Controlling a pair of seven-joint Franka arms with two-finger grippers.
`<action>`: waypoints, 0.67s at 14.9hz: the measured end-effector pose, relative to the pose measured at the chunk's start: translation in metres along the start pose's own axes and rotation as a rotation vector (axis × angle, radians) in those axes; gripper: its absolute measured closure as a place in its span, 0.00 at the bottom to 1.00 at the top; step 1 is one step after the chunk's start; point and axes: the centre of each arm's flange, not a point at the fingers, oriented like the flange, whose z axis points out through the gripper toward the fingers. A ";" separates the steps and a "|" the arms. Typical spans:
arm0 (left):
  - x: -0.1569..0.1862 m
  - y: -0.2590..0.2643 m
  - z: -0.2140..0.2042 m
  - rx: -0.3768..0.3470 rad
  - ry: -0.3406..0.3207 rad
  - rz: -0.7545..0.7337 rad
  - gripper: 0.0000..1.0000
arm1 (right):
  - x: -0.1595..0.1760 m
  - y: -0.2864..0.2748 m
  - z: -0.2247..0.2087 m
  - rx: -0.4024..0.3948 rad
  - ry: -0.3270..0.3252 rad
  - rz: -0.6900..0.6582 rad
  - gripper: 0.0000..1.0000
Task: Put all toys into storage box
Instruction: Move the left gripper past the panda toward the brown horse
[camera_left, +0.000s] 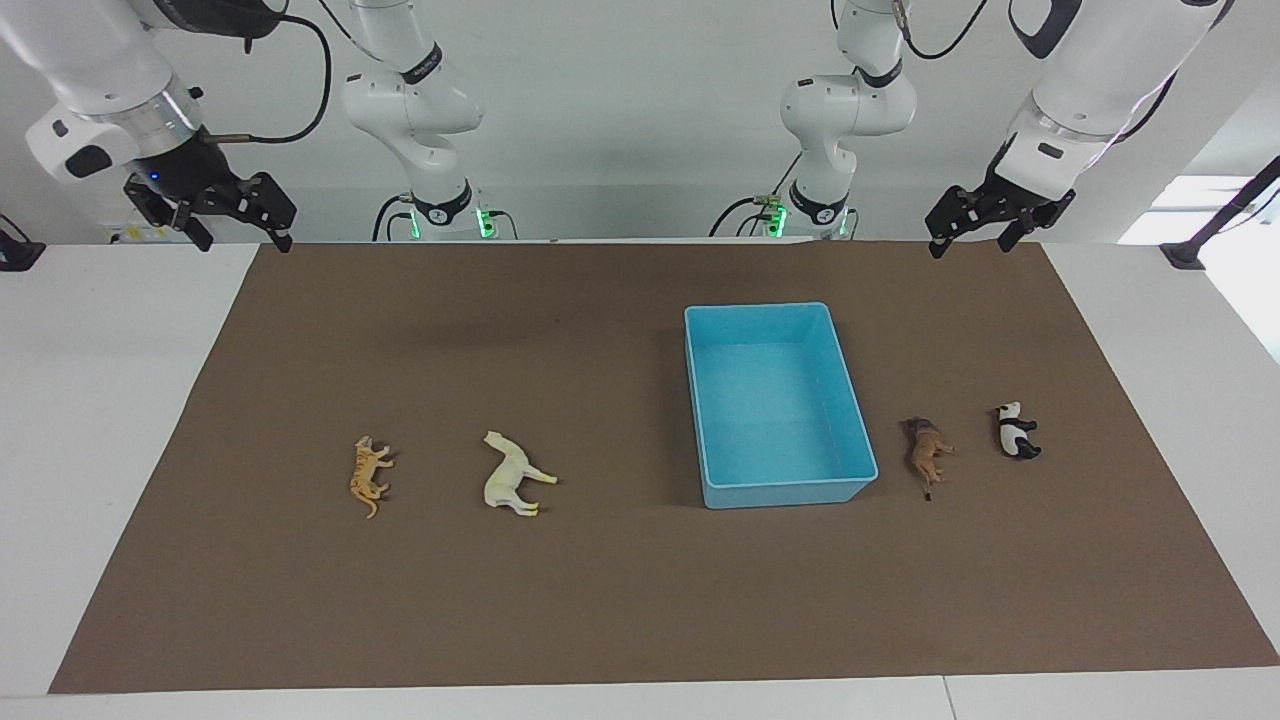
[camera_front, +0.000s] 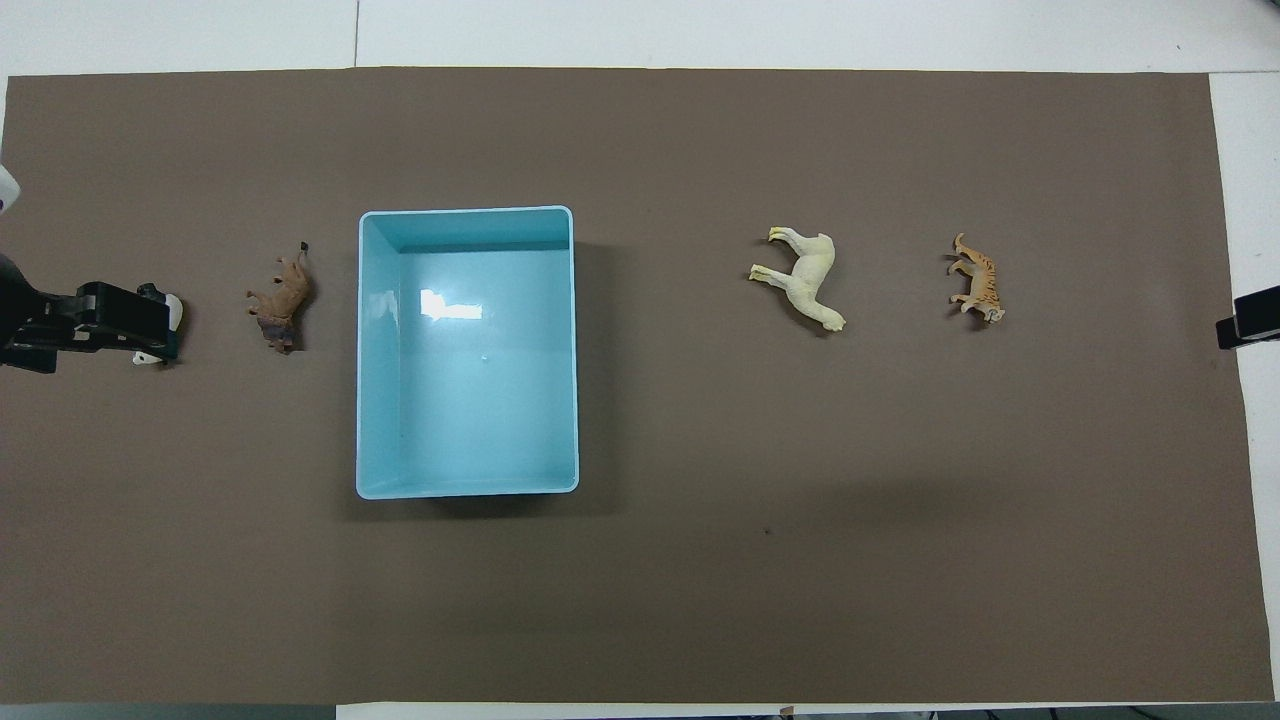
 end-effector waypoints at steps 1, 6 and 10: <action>0.000 0.000 0.000 0.000 0.000 -0.001 0.00 | 0.000 0.000 0.000 0.000 0.000 0.000 0.00; 0.015 -0.013 0.005 -0.011 0.095 -0.022 0.00 | 0.000 0.001 0.000 -0.001 0.000 0.001 0.00; 0.043 -0.035 0.058 -0.018 0.185 -0.044 0.00 | 0.000 -0.001 0.000 -0.002 0.001 -0.002 0.00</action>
